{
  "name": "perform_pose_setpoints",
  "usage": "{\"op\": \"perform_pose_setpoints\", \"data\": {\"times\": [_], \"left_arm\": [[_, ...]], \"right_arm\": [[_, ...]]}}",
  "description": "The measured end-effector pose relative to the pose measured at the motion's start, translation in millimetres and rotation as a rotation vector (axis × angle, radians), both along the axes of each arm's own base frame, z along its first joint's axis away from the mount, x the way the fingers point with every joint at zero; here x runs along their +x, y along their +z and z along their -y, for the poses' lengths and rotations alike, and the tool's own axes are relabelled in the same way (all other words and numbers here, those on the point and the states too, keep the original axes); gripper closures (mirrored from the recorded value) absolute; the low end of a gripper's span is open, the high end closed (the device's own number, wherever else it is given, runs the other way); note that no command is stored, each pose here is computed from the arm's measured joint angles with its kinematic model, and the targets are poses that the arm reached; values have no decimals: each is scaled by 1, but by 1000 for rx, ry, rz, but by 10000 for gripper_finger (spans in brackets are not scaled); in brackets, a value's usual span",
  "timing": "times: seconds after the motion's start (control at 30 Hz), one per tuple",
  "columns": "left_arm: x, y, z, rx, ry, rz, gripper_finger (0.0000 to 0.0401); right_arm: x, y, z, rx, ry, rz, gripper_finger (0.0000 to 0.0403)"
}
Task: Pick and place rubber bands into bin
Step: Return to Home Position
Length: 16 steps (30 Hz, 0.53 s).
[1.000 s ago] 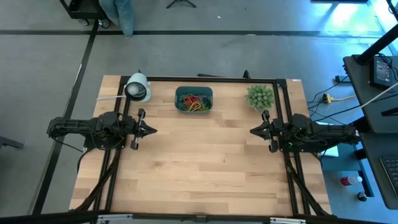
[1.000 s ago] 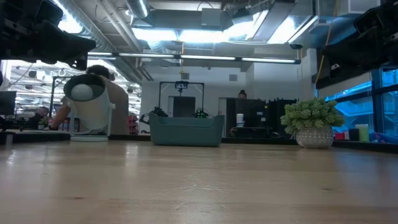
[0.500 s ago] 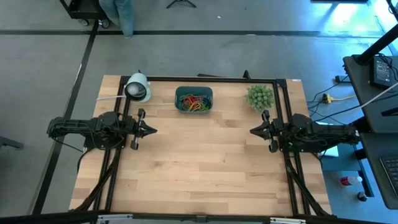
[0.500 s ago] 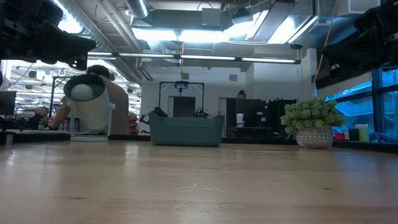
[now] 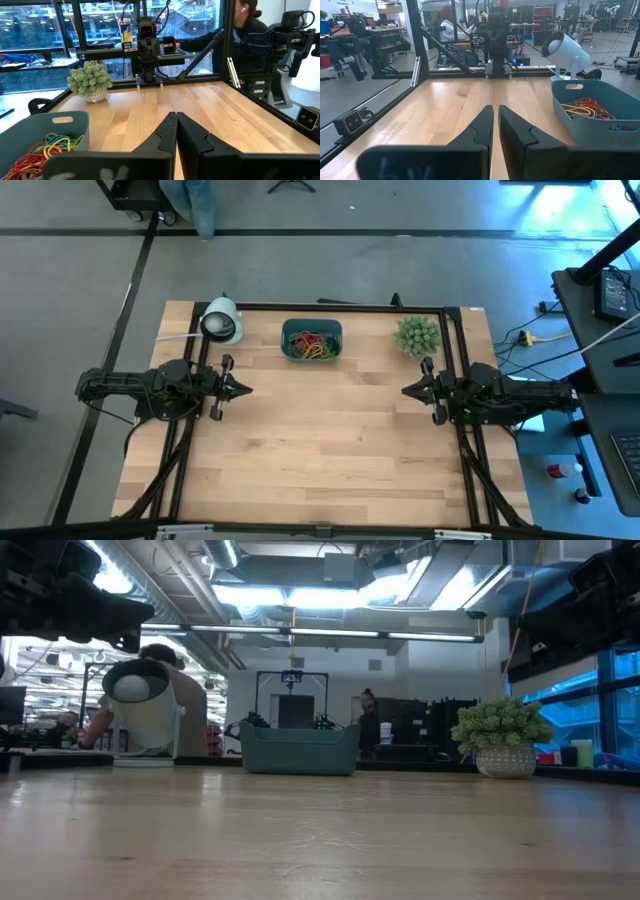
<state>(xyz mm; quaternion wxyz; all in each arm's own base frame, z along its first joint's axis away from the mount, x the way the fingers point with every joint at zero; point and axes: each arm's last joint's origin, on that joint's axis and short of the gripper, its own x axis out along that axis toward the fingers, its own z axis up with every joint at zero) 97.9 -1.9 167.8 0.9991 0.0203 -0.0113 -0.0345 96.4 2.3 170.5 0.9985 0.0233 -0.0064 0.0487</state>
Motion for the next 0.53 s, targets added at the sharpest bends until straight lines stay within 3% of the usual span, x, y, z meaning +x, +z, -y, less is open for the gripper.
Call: {"op": "perform_pose_setpoints", "data": {"times": [0.53], "left_arm": [[0,0,0,0,0,0,396]], "right_arm": [[0,0,0,1,0,0,369]]}}
